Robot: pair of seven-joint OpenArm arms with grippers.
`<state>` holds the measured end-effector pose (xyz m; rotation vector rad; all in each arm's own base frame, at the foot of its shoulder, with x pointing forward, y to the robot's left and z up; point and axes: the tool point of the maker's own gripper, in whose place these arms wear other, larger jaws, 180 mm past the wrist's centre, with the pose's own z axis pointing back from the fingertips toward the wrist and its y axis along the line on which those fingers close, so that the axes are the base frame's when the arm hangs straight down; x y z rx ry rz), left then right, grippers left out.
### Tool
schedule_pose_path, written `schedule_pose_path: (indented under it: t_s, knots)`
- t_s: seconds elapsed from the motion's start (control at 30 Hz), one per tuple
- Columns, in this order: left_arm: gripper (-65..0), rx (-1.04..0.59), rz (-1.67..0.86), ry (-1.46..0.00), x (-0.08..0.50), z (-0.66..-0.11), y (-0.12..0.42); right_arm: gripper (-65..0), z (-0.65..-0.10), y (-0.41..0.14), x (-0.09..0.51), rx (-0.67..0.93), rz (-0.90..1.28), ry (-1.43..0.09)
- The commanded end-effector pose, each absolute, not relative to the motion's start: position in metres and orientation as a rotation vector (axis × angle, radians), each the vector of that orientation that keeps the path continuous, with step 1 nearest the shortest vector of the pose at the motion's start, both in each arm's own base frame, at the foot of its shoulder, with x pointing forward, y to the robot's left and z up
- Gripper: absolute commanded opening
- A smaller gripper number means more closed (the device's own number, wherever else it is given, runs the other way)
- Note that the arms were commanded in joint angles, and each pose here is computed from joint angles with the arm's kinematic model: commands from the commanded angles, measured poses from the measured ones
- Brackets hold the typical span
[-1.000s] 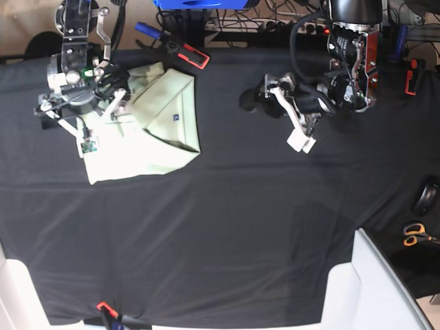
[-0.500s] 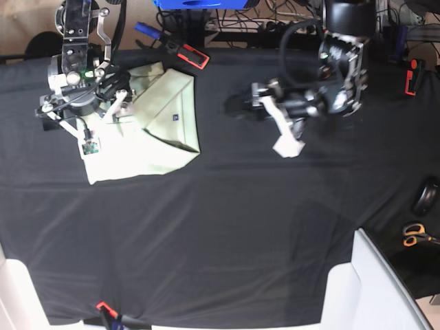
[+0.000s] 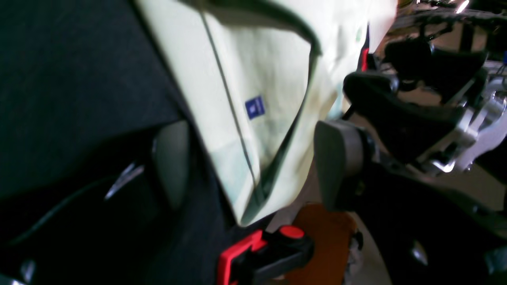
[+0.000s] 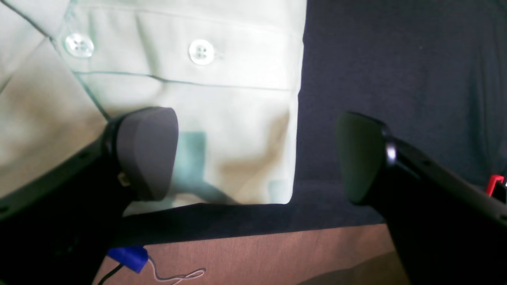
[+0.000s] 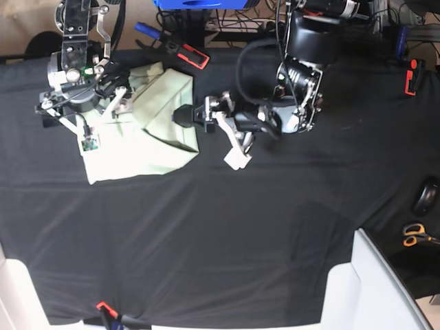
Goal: Fold the T-shirt properly
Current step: 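Move the left gripper to the bundle's free edge and grasp it, then pull the grasped bundle with the left gripper away from the right gripper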
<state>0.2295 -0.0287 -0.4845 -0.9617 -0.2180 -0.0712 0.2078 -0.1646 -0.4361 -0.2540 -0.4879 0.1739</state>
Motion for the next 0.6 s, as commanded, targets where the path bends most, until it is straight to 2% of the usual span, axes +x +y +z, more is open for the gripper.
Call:
schedule_pose_path:
  t_s: [0.0,0.33,0.57]
  knots:
    - [-17.5,-0.909,-0.114,-0.192,0.228,-0.49,-0.03,-5.5,-0.429,-0.166,0.213,-0.265,0.171,-0.521]
    - [-17.5,-0.914,-0.319,-0.169,0.234,-0.475,-0.072,-5.5,-0.429,-0.166,0.213,-0.265,0.171,-0.521]
    - [-17.5,-0.905,-0.341,-0.075,0.235,-0.486,-0.088,-5.5,-0.429,-0.165,0.213,-0.261,0.169,-0.522]
